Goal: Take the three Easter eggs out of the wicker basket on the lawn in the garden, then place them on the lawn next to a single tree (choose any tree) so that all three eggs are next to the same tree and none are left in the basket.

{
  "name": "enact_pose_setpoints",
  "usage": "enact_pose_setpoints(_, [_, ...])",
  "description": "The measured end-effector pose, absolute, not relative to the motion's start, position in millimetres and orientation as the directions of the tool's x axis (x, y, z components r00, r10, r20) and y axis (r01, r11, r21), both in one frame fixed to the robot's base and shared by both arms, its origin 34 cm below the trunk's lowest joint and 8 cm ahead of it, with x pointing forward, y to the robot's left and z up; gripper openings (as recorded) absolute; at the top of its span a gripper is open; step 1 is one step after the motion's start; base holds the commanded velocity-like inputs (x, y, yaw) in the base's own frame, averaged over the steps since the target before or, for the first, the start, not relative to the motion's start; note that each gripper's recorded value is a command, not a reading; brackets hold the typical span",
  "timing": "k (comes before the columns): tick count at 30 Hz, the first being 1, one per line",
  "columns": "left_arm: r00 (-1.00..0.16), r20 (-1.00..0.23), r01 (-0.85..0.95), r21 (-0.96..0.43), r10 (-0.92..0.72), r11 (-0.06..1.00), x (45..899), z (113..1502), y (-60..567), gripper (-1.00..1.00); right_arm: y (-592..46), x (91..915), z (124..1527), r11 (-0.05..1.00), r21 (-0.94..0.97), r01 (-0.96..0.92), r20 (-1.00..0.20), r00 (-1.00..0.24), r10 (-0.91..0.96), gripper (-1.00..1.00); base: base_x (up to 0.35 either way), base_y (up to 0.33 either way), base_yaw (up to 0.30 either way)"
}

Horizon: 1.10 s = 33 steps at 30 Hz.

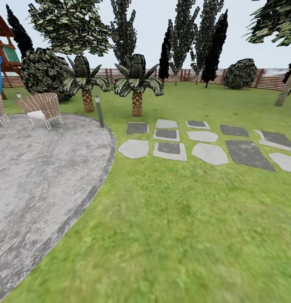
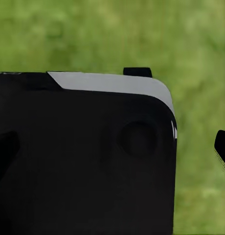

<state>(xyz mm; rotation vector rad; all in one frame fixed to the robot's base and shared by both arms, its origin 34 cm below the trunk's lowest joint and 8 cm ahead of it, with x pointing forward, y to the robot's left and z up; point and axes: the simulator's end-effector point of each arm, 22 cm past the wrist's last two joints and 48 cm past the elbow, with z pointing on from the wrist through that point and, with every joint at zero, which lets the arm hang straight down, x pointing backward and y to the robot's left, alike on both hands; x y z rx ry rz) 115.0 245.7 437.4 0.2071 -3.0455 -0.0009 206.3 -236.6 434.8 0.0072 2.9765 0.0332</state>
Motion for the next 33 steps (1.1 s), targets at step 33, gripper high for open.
enact_pose_setpoints(33, [-0.987,0.089,-0.136,0.01,-0.136,0.991,115.0,437.4,247.3,1.0,-239.8,203.4,434.5,1.0,0.018,-0.008,-0.157,-0.988,-0.005,1.0,0.325,0.0,0.0])
